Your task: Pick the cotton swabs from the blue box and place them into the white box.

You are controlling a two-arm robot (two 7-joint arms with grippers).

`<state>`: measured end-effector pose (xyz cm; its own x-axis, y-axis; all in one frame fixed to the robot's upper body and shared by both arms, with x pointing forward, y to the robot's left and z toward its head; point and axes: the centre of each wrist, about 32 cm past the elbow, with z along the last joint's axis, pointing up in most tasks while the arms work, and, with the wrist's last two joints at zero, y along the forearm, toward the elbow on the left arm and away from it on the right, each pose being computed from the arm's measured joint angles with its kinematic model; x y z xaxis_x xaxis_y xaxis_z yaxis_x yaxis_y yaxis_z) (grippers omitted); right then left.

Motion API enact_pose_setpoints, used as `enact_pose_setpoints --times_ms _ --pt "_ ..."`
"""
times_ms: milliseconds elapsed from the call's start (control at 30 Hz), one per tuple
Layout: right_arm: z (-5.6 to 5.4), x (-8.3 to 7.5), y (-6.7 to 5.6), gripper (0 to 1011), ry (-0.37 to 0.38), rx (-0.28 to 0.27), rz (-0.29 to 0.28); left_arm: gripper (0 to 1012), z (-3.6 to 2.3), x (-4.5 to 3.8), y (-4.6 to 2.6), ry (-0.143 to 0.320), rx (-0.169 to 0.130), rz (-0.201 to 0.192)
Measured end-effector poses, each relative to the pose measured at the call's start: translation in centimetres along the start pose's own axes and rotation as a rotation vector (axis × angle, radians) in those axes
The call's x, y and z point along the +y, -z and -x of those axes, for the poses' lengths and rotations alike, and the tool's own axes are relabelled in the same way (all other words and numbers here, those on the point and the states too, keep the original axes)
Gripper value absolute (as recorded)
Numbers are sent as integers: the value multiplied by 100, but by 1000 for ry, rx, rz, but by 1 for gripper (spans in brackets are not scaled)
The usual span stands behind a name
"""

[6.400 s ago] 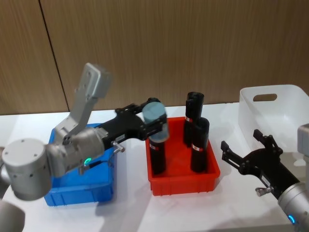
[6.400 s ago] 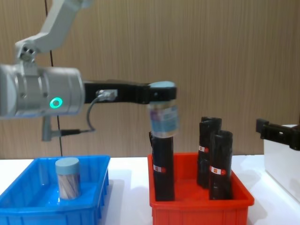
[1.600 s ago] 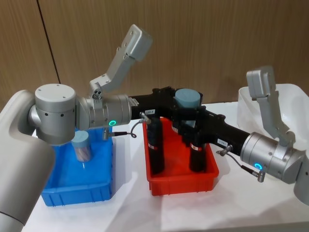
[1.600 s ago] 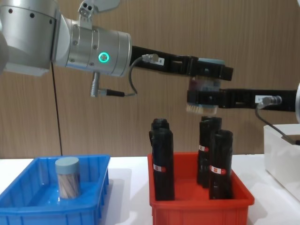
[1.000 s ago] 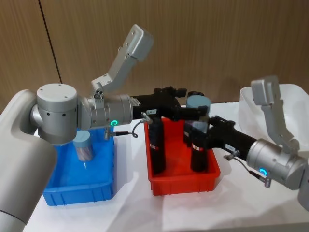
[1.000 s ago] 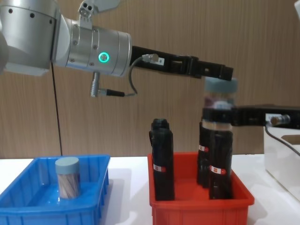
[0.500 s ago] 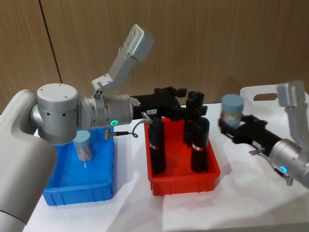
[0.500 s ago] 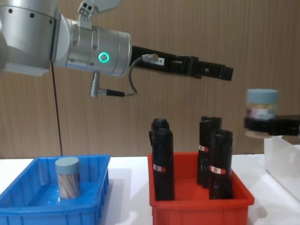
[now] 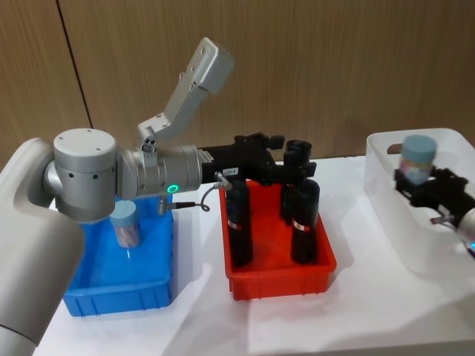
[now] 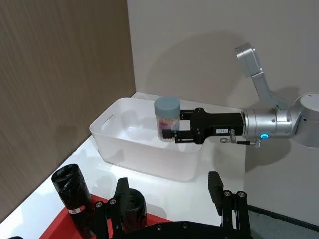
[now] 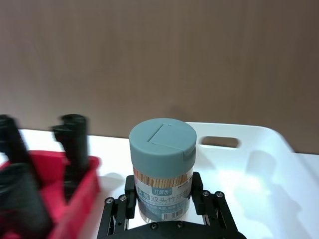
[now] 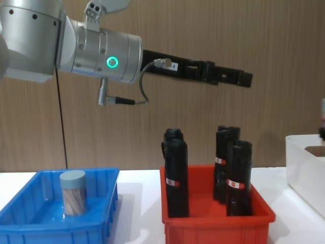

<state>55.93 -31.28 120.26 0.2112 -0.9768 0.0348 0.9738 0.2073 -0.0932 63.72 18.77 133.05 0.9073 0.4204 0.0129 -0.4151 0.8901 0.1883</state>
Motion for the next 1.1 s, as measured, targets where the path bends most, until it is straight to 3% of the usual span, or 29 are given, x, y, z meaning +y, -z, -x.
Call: enact_pose_setpoints --times_ms 100,367,767,1100 --pt "-132 5 35 639 58 -5 10 1000 0 0 0 0 0 0" --pt "-349 30 104 639 140 -10 36 1000 0 0 0 0 0 0" --pt "-546 77 191 644 189 -11 74 1000 0 0 0 0 0 0" --pt "-613 115 250 905 191 1 97 1000 0 0 0 0 0 0"
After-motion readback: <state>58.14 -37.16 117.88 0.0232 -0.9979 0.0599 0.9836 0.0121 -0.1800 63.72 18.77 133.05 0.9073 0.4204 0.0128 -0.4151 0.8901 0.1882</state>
